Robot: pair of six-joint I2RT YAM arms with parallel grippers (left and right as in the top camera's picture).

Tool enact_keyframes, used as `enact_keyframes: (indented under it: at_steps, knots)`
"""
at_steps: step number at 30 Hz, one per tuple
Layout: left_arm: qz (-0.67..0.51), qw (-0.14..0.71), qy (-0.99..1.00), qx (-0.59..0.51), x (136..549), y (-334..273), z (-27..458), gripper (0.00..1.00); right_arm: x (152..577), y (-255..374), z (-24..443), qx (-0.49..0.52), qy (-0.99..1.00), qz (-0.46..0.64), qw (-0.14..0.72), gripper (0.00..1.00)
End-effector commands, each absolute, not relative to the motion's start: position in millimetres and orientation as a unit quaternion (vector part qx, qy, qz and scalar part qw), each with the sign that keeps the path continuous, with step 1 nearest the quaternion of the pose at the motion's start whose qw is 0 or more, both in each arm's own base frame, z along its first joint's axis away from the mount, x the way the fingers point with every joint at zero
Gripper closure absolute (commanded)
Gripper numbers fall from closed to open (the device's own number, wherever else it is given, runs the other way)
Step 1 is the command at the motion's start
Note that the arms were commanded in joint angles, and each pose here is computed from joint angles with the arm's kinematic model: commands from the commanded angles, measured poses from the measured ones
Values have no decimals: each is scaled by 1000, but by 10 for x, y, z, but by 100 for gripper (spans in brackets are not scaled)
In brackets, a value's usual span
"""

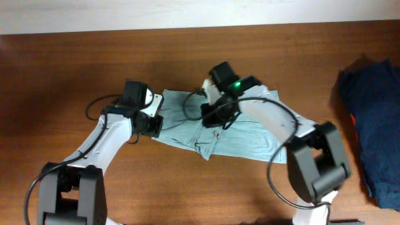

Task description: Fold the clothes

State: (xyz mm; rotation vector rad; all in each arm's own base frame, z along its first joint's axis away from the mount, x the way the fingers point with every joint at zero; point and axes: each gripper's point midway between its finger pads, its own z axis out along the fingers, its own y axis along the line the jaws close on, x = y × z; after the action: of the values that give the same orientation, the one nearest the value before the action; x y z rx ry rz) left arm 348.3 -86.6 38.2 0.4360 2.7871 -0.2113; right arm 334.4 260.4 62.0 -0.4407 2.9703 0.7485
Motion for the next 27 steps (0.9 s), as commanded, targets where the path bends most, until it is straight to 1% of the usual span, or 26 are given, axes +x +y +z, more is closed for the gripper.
enact_keyframes:
  at_steps: [1, 5, 9, 10, 14, 16, 19, 21, 22, 24, 25, 26, 27]
  knots:
    - [-89, 154, 973, 150, 3410, -903, 217, 78, 3164, 2851, 356, -137, 960, 245, -17, 96]
    - [-89, 148, 974, 149, 3343, -889, 140, 78, 2992, 2941, 52, -116, 965, 227, -62, 96]
    - [-84, 137, 976, 147, 3287, -860, 108, 79, 2735, 2745, -32, -87, 970, 187, -127, 96]
    - [-79, 132, 977, 146, 3268, -838, 98, 81, 2678, 2650, -41, -81, 973, 167, -140, 96]
    - [-38, 117, 983, 137, 3218, -682, 63, 83, 2575, 2340, -74, -74, 980, 93, -161, 96]
    - [-28, 116, 984, 131, 3216, -642, 58, 83, 2562, 2336, -68, -95, 977, 96, -162, 96]
    - [-32, 119, 986, 109, 3235, -645, 65, 87, 2552, 2402, -42, -138, 970, 122, -161, 96]
    - [-32, 123, 986, 106, 3258, -650, 83, 86, 2557, 2475, 17, -169, 962, 148, -155, 96]
    - [-33, 125, 986, 104, 3272, -651, 94, 81, 2568, 2505, 59, -178, 960, 157, -151, 96]
    - [-36, 134, 986, 91, 3321, -663, 155, 64, 2613, 2556, 174, -200, 955, 172, -132, 94]
    - [-42, 140, 985, 90, 3347, -686, 197, 55, 2650, 2580, 259, -209, 954, 177, -119, 92]
    - [-50, 152, 983, 92, 3400, -721, 280, 46, 2737, 2631, 451, -226, 952, 189, -87, 85]
    - [-50, 158, 982, 92, 3428, -725, 321, 45, 2796, 2654, 574, -232, 950, 196, -67, 80]
